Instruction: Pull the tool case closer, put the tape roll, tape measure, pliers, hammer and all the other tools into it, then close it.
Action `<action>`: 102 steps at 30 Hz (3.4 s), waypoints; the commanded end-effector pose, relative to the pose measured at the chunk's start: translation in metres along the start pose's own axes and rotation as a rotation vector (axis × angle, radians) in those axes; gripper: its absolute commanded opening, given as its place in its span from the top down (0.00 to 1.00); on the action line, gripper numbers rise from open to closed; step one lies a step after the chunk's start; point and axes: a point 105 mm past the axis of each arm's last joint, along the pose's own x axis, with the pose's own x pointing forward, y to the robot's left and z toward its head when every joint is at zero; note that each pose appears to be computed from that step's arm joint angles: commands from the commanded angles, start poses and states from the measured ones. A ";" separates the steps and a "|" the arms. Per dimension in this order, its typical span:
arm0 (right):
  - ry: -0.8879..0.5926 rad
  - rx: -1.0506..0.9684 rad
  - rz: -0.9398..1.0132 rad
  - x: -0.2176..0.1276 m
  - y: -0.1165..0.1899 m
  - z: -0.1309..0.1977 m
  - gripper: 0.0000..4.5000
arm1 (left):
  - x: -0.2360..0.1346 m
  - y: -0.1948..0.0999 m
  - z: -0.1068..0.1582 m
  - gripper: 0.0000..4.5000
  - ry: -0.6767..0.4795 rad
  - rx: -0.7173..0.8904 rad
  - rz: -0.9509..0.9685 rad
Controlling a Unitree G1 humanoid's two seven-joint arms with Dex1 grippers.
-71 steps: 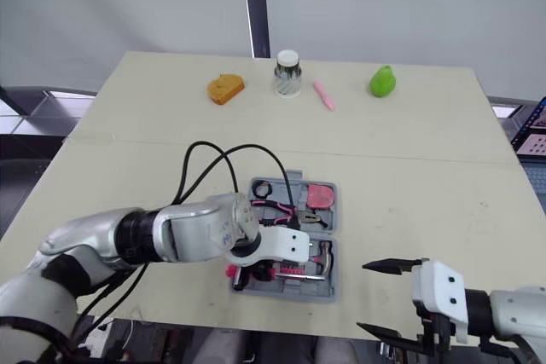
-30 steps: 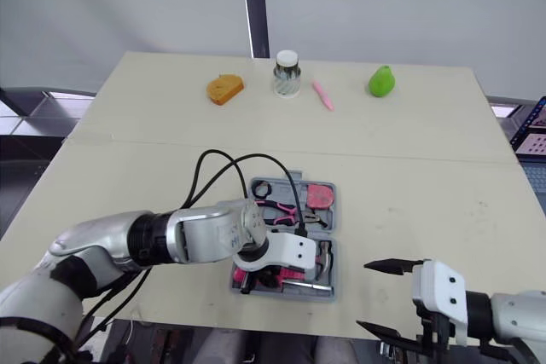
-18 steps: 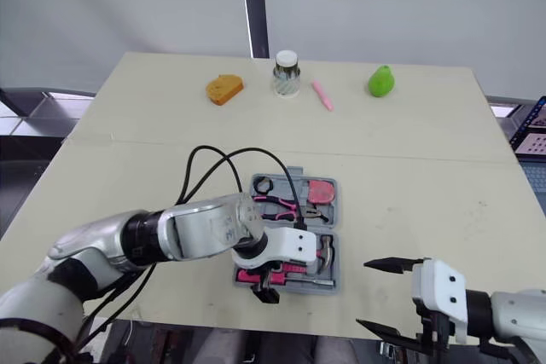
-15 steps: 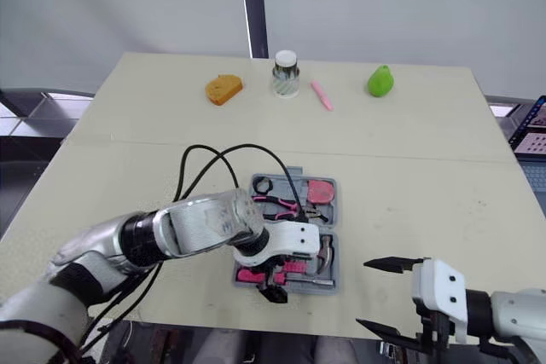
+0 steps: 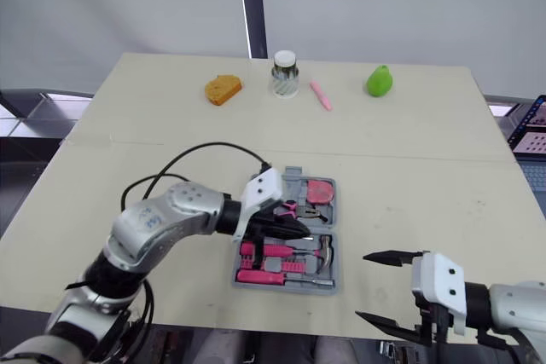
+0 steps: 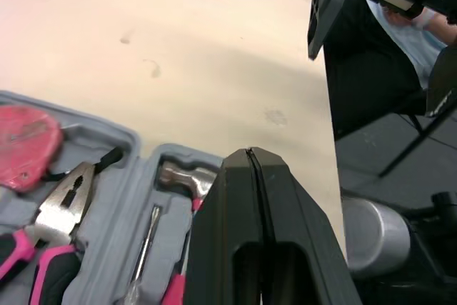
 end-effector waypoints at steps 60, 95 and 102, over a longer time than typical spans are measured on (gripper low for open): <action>-0.014 0.003 -0.018 -0.003 -0.003 0.008 0.00 | 0.002 -0.019 -0.133 0.99 0.098 0.070 -0.037; -0.048 0.003 -0.070 0.001 -0.014 0.008 0.00 | -0.040 0.013 -0.052 0.99 -0.222 -0.020 0.164; -0.086 0.006 -0.107 0.009 -0.018 0.008 0.00 | -0.094 0.015 -0.028 0.99 -0.250 -0.034 0.292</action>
